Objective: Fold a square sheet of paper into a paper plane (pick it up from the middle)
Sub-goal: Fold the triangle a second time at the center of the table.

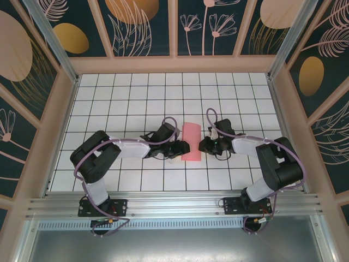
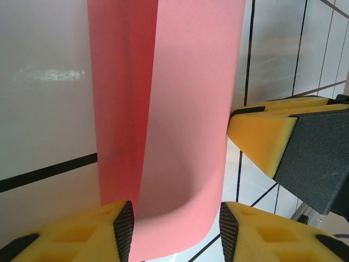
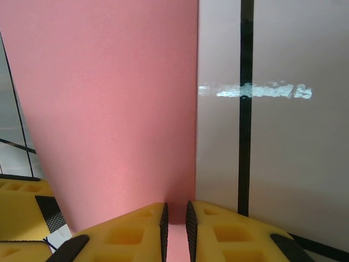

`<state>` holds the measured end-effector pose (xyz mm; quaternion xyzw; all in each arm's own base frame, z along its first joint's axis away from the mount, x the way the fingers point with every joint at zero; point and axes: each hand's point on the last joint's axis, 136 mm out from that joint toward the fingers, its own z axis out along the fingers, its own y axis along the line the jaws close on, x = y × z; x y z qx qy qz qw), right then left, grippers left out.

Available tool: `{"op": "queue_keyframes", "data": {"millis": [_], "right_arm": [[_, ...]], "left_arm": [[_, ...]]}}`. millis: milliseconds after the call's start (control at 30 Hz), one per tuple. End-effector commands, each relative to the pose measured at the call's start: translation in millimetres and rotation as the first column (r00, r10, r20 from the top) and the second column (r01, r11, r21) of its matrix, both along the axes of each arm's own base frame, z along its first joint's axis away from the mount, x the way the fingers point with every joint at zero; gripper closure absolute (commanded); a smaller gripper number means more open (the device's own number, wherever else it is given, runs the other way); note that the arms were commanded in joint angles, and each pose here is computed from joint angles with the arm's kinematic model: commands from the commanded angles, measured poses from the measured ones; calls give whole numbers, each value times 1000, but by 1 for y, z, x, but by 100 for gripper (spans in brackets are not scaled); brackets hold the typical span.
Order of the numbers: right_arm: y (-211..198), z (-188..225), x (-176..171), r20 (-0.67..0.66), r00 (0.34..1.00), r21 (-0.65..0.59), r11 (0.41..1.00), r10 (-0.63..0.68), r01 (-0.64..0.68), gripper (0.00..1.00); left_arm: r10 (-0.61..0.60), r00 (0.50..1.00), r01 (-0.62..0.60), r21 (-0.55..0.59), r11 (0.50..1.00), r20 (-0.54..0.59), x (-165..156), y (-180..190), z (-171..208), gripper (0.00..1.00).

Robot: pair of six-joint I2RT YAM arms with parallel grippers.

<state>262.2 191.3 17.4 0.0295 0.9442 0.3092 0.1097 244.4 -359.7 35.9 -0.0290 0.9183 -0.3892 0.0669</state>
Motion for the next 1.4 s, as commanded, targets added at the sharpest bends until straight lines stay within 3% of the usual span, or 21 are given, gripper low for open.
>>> {"op": "queue_keyframes", "data": {"millis": [0, 333, 633, 1000, 1367], "right_arm": [[-10, -8, -11, -40, 999, -31, 999, -22, 21, 79], [-10, -8, -10, -39, 999, -32, 999, -22, 21, 79], [-9, -7, -9, -39, 999, -29, 999, -21, 20, 79], [-9, -6, -8, -34, 999, -28, 999, -24, 23, 79], [-9, -5, -8, -34, 999, -25, 999, -24, 23, 79]], "left_arm": [[15, 1000, -14, -38, 999, 24, 4, -3, 13, 52], [61, 998, -55, -161, 985, 31, 5, -9, 26, 49], [92, 995, -82, -192, 978, 40, 7, -6, 29, 47], [123, 992, -104, -328, 939, 38, 12, -6, 38, 45], [105, 994, -91, -339, 936, 22, 12, -9, 33, 50]]}}
